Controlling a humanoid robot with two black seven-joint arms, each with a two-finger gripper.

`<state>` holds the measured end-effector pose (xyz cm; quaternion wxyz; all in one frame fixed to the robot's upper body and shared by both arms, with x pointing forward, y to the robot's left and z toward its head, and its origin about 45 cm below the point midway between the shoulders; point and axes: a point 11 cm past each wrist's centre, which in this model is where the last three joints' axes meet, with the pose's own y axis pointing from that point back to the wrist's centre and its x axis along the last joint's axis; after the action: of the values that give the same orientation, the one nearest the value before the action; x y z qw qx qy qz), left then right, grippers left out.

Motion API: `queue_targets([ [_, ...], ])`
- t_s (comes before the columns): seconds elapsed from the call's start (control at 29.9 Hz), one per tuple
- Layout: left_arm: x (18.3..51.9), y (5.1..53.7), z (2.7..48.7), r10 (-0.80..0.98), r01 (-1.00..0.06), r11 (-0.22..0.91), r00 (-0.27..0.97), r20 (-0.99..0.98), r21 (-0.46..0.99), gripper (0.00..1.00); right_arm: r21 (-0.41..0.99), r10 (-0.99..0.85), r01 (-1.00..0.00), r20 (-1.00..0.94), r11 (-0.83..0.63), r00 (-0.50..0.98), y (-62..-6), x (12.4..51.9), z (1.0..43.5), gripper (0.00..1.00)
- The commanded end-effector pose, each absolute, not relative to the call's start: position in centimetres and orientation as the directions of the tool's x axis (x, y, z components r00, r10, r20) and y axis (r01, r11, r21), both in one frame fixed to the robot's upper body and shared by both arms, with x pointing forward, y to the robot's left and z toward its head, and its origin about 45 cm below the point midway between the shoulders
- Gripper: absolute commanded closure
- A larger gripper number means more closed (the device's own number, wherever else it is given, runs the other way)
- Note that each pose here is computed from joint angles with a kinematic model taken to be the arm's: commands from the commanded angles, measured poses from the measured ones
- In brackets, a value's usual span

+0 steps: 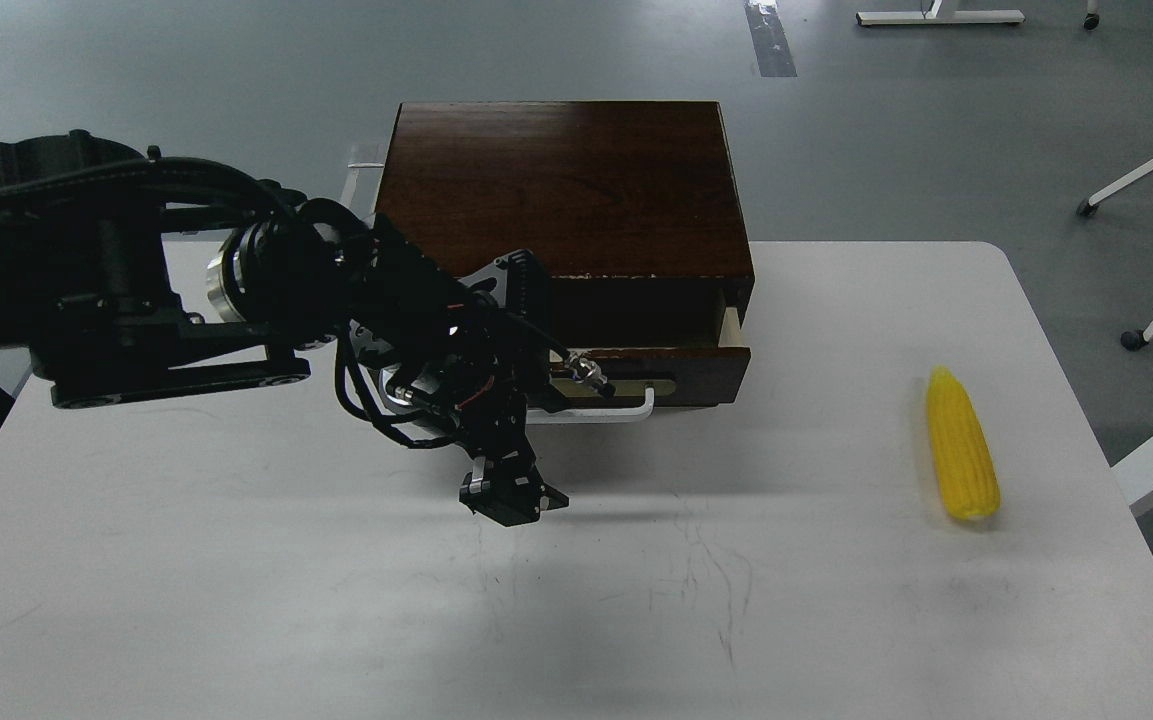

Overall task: Put corn in drawer with both arms
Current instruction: 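Hold the drawer handle with the left gripper, pulling slightly further, then release the handle and withdraw the left arm to rest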

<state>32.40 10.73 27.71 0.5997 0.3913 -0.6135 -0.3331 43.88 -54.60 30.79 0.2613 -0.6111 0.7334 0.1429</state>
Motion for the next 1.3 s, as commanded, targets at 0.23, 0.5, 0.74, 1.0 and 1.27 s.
queue_targets([
  [0.23, 33.0, 10.9, 28.8, -0.873, -0.110, 0.483, 0.024, 0.488, 0.869, 0.09, -0.110, -0.823, -0.970, -0.555, 0.215, -0.119, -54.8, 43.8, 30.9, 0.00],
  [0.5, 33.4, 9.5, 38.1, -0.642, -0.135, 0.740, 0.149, 0.752, 0.659, 0.03, -0.111, -0.849, -0.965, -0.507, 0.237, -0.149, -56.9, 42.6, 32.2, 0.00],
  [0.74, 37.9, 16.9, 46.0, -0.120, -0.314, 0.896, 0.508, 0.853, 0.313, 0.03, -0.105, -0.925, -0.973, -0.346, 0.204, -0.156, -58.2, 42.6, 36.0, 0.00],
  [1.0, 42.2, 30.9, 50.3, 0.571, -0.646, 0.756, 0.577, 0.584, -0.101, 0.02, -0.011, -0.996, -0.996, 0.020, 0.092, -0.092, -56.6, 44.3, 40.1, 0.00],
  [1.27, 46.4, 41.2, 47.2, 0.918, -0.864, 0.397, 0.382, 0.110, -0.309, 0.02, 0.159, -0.911, -0.987, 0.406, 0.002, 0.063, -53.3, 46.5, 41.2, 0.00],
])
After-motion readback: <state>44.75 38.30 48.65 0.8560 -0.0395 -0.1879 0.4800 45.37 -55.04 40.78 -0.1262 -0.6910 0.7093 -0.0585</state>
